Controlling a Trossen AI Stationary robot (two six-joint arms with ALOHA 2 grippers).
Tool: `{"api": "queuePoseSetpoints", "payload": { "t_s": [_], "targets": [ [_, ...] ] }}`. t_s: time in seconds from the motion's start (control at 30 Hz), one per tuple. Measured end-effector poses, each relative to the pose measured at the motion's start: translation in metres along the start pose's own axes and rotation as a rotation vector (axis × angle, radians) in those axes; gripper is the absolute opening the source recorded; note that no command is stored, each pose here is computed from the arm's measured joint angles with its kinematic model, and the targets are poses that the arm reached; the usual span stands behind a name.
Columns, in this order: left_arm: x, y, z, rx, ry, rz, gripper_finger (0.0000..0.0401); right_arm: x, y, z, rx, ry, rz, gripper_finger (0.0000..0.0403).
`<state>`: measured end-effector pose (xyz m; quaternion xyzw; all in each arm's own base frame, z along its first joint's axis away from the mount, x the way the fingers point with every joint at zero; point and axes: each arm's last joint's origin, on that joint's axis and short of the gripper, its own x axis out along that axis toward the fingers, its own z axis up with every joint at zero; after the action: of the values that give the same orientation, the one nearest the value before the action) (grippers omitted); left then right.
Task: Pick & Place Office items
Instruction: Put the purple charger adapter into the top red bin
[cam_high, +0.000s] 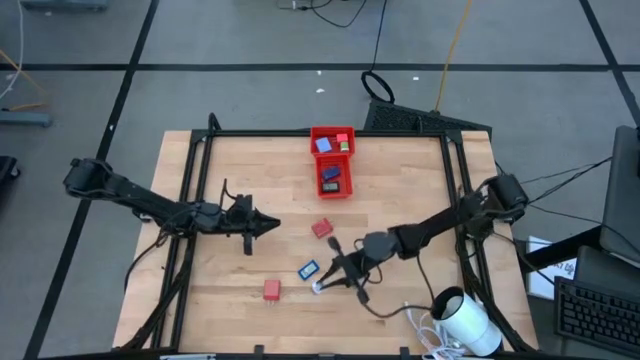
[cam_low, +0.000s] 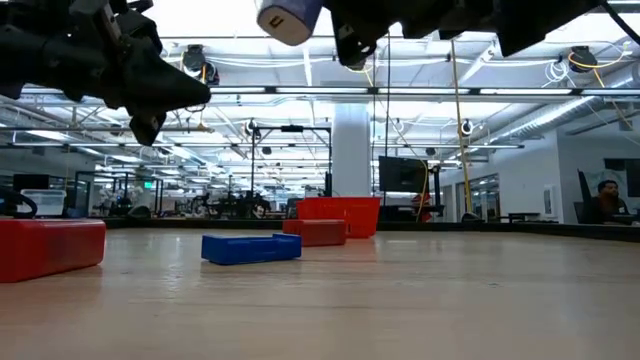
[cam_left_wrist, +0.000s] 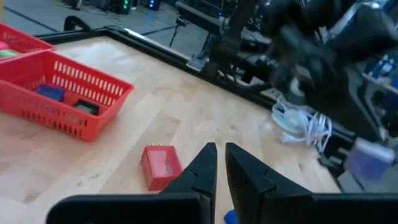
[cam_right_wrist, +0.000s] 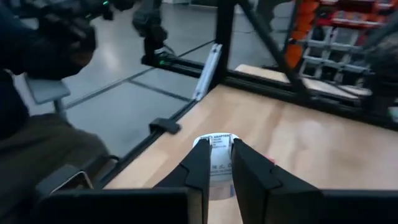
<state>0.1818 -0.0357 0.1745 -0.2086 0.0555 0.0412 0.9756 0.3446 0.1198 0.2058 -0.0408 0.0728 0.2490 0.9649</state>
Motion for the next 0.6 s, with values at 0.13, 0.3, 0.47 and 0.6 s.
{"api": "queuePoseSetpoints", "payload": {
  "t_s": [0.13, 0.3, 0.47, 0.6],
  "targets": [
    [0.007, -0.003, -0.006, 0.026, -0.012, -0.020, 0.0037, -0.014, -0.011, 0.010, 0.002, -0.016, -0.041, 0.0036],
    [0.017, -0.008, -0.018, 0.086, 0.027, -0.078, 0.0037, -0.028, -0.020, 0.009, 0.012, 0.027, -0.163, 0.0038],
    [0.034, -0.026, -0.021, 0.221, 0.038, -0.126, 0.0042, -0.034, -0.022, 0.001, 0.018, 0.054, -0.176, 0.0035],
    [0.054, -0.044, -0.019, 0.321, 0.037, -0.156, 0.0079, -0.034, -0.022, 0.001, -0.001, 0.055, -0.175, 0.0038]
  ]
}}
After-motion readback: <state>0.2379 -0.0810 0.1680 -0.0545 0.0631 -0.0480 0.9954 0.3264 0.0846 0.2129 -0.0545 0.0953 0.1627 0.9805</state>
